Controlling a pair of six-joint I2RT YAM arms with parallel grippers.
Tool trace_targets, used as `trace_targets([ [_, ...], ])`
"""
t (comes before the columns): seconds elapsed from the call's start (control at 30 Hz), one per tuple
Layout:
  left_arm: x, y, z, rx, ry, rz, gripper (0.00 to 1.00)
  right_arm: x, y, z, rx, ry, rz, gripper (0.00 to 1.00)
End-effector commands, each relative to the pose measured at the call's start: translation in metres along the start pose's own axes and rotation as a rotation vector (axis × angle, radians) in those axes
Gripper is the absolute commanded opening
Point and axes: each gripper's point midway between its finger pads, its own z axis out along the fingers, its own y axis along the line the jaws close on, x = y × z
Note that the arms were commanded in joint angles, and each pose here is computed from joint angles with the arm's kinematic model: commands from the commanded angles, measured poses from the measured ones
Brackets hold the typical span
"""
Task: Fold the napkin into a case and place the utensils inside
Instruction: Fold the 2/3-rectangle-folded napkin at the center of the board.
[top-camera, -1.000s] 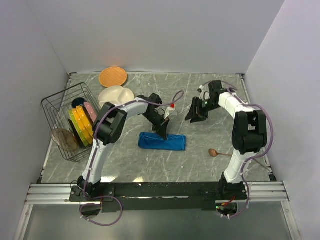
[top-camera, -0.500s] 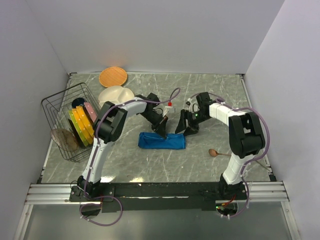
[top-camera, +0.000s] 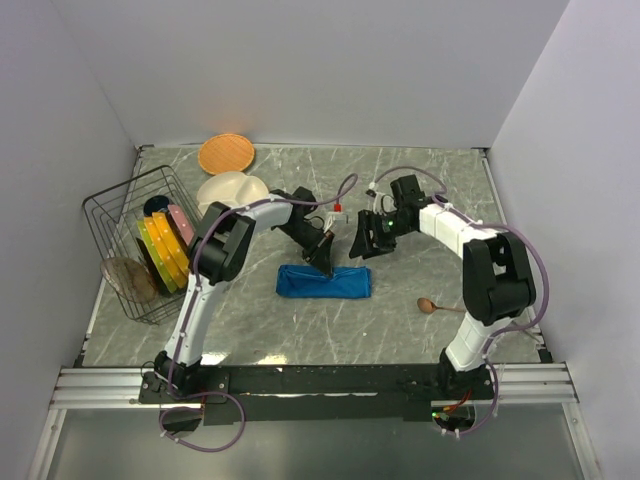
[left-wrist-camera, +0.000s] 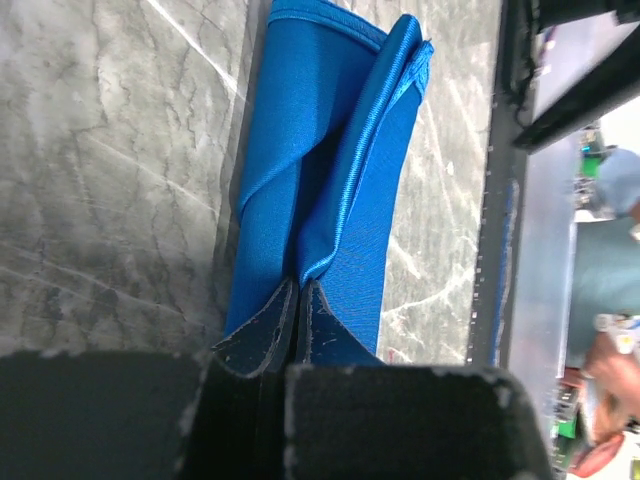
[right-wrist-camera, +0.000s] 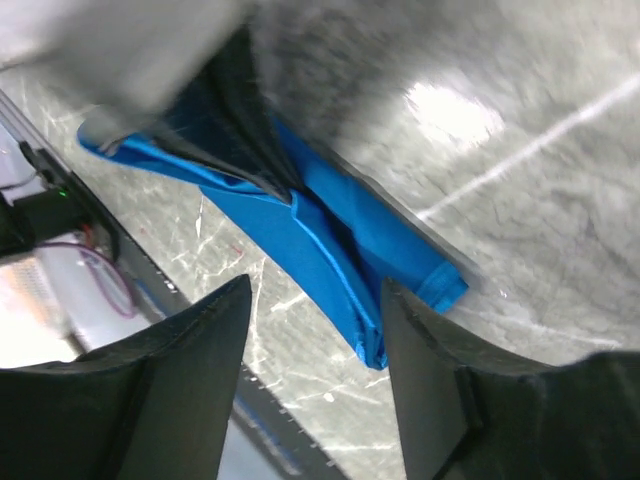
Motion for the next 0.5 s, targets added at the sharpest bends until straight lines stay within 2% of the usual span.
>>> trace_targets([
  [0.0,0.007,0.017,0.002,0.004,0.008,-0.036,0.01,-0.022,0.017,-0.015,0.003,-0.109,-0.195,0.58],
  [0.07,0.009,0.02,0.0,0.008,0.008,-0.061,0.01,-0.017,0.013,-0.021,0.015,-0.133,-0.227,0.57],
  [0.17,0.011,0.024,0.0,0.013,0.011,-0.082,0.01,-0.016,0.019,-0.038,0.032,-0.203,-0.368,0.57],
  [0.2,0.011,0.025,0.0,0.016,0.01,-0.084,0.01,-0.02,0.022,-0.045,0.053,-0.235,-0.458,0.57],
  [0.3,0.012,0.028,0.001,0.02,0.012,-0.097,0.01,-0.027,0.027,-0.04,0.11,-0.221,-0.627,0.57],
  [0.47,0.016,0.033,0.003,0.031,0.025,-0.122,0.01,-0.023,0.031,-0.02,0.185,-0.136,-0.818,0.57],
])
